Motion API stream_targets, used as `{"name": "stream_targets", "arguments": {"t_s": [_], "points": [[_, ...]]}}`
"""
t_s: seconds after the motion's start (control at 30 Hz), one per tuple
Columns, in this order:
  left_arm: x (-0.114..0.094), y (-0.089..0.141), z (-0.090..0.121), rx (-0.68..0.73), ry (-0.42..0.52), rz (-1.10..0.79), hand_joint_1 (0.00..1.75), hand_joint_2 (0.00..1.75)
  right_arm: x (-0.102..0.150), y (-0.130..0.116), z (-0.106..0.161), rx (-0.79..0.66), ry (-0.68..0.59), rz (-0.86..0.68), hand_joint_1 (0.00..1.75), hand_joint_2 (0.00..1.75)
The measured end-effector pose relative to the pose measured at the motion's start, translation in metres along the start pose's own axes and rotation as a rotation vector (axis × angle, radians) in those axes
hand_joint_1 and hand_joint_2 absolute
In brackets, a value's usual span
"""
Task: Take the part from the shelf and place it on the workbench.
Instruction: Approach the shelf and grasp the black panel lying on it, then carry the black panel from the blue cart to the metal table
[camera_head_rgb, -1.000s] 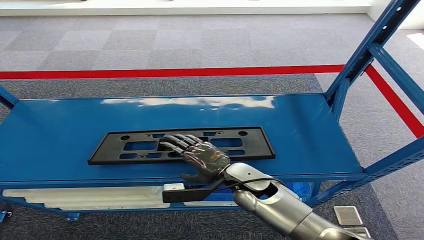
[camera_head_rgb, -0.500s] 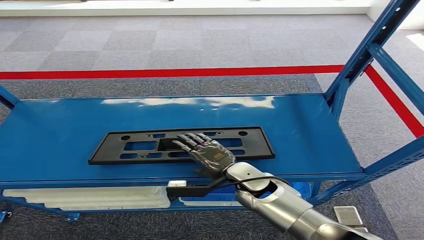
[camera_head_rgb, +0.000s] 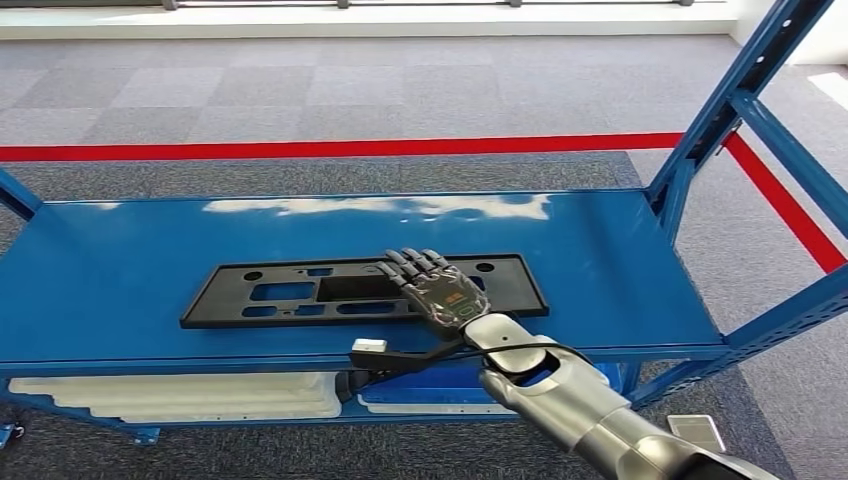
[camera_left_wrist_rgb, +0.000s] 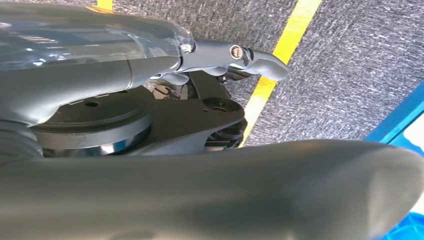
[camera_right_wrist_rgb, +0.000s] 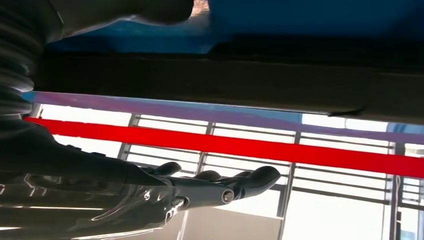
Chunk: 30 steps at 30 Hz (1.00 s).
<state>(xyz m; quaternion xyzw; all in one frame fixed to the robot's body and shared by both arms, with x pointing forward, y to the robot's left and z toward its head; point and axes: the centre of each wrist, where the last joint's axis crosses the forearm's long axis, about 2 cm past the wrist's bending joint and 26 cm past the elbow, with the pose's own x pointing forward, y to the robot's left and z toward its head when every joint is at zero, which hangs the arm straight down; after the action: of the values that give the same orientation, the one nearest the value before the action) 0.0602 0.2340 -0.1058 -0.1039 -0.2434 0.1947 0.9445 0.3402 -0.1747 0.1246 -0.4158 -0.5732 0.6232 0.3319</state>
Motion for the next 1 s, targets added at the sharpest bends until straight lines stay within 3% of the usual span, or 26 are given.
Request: {"name": "stream_targets", "arguments": {"t_s": [0.13, 0.27, 0.57, 0.73, 0.87, 1.0], "points": [[0.001, 0.0, 0.0, 0.001, -0.001, -0.002, 0.0, 0.0, -0.009, 0.001, -0.003, 0.018, 0.038, -0.015, 0.02, 1.75], [0.002, -0.001, -0.001, 0.0, -0.004, -0.003, 0.0, 0.0, -0.026, 0.001, -0.01, 0.07, 0.08, -0.054, 1.75, 1.75], [0.004, -0.001, -0.002, 0.001, -0.013, -0.004, 0.0, 0.0, -0.058, 0.009, -0.015, 0.107, 0.151, -0.114, 1.75, 1.75], [0.004, -0.002, -0.002, 0.002, -0.071, -0.046, 0.0, 0.0, -0.066, 0.009, -0.011, 0.086, 0.182, -0.147, 1.75, 1.75], [0.005, -0.003, -0.002, -0.014, -0.141, -0.087, 0.0, 1.75, -0.068, 0.018, 0.01, 0.06, 0.221, -0.185, 1.75, 1.75], [0.006, -0.003, -0.003, -0.03, -0.164, -0.102, 0.0, 1.75, -0.07, 0.014, 0.029, -0.038, 0.246, -0.248, 1.75, 1.75]]}}
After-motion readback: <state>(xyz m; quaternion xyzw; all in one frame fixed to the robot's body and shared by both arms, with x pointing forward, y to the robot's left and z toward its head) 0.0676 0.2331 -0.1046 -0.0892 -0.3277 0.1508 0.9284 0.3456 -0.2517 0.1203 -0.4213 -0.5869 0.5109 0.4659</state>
